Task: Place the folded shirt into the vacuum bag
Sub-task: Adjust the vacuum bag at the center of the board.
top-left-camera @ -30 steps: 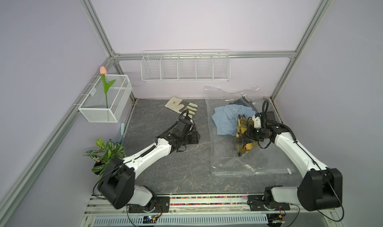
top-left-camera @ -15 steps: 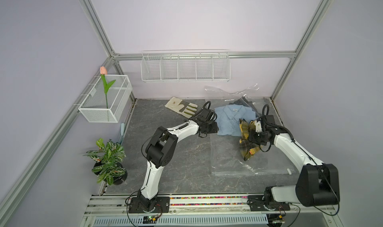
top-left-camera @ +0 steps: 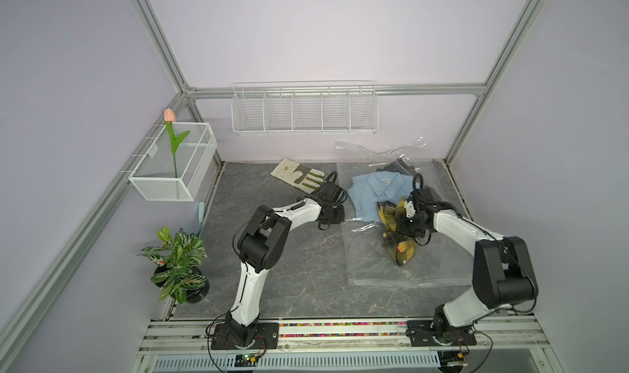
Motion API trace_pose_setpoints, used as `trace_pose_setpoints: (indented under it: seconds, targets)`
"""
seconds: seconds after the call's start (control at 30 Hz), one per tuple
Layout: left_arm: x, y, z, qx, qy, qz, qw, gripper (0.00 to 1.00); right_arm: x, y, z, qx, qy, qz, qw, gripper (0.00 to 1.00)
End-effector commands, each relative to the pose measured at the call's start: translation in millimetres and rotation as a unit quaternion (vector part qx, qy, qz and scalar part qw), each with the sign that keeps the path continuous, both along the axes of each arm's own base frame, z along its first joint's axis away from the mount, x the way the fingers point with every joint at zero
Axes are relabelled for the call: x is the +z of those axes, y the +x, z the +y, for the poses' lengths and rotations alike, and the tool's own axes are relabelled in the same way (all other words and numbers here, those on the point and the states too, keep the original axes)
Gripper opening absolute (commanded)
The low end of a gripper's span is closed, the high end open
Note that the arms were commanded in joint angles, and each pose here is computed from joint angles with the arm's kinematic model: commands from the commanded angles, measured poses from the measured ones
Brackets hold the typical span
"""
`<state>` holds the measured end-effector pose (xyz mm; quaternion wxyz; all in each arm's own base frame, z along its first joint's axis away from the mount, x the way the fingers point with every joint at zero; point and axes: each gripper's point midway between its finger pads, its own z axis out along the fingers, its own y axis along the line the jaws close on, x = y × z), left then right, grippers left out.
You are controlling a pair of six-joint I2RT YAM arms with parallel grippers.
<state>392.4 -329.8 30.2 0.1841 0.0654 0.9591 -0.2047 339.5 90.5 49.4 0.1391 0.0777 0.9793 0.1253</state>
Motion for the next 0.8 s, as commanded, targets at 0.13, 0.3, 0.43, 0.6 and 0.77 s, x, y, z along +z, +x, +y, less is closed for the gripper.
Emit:
trace_pose_setpoints:
  seconds: [0.13, 0.3, 0.43, 0.6, 0.77]
  targets:
    - [28, -5, 35, 0.010, 0.004, -0.030, 1.000, 0.20, -38, 15, 69, 0.079, -0.016, 0.032, 0.996, 0.08]
    - [97, -21, 19, -0.062, -0.029, -0.090, 0.994, 0.28, -47, 14, 83, 0.120, -0.032, 0.057, 0.991, 0.07]
    - [129, -62, 3, -0.159, 0.000, -0.126, 0.979, 0.40, 2, 14, 91, 0.132, 0.005, 0.004, 0.991, 0.07]
    - [139, -116, -5, -0.232, 0.002, -0.143, 0.962, 0.49, 76, -1, 88, 0.105, 0.114, -0.055, 0.986, 0.07]
    - [126, -185, -19, -0.326, 0.009, -0.130, 0.936, 0.56, 106, -33, 52, 0.054, 0.150, -0.086, 0.984, 0.06]
